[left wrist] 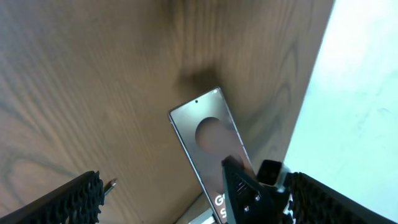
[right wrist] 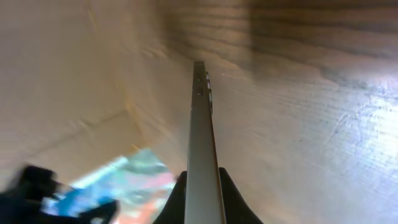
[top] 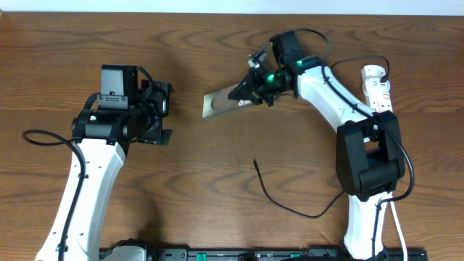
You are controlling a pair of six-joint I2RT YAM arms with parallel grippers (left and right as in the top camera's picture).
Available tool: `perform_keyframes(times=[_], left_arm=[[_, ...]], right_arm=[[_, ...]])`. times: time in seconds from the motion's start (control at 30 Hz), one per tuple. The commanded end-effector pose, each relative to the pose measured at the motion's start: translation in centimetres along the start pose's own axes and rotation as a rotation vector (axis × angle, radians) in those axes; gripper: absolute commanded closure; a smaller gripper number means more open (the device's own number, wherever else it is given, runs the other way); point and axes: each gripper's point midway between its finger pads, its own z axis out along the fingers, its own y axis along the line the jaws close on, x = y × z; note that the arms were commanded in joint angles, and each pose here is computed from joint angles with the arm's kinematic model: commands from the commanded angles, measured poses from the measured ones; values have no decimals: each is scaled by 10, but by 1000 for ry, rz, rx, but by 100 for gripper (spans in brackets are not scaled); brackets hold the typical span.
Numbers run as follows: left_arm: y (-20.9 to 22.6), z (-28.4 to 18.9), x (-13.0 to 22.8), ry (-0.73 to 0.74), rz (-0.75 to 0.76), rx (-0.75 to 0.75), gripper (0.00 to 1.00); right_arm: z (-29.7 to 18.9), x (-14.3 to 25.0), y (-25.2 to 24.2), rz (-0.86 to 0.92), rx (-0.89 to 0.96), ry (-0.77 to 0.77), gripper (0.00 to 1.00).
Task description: Plug charger to phone and switch on socket
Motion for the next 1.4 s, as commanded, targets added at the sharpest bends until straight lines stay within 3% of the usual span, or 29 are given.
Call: perform_keyframes(times=[0.0, 0.23, 0.6, 0.8, 0.83, 0.9, 1.37], left_arm=[[-7, -2, 0, -1, 34, 33, 6], [-21, -2, 0, -4, 50, 91, 6], [-23, 24, -7, 1, 1, 61, 18], [-33, 45, 0, 21, 36, 78, 16], [-36, 49, 3, 26, 46, 88, 8], [-42, 53, 8, 35, 65, 109, 5], [-55, 57, 7, 7, 27, 157, 7]], right_arm=[[-15, -1, 28, 284, -90, 25, 99], [-6, -7, 52, 476, -151, 25, 99], [16, 14, 114, 315, -287, 108, 99], [18, 17, 118, 293, -296, 117, 99], [18, 18, 119, 287, -300, 121, 99], [18, 18, 121, 285, -304, 125, 99], [18, 28, 141, 251, -355, 170, 99]])
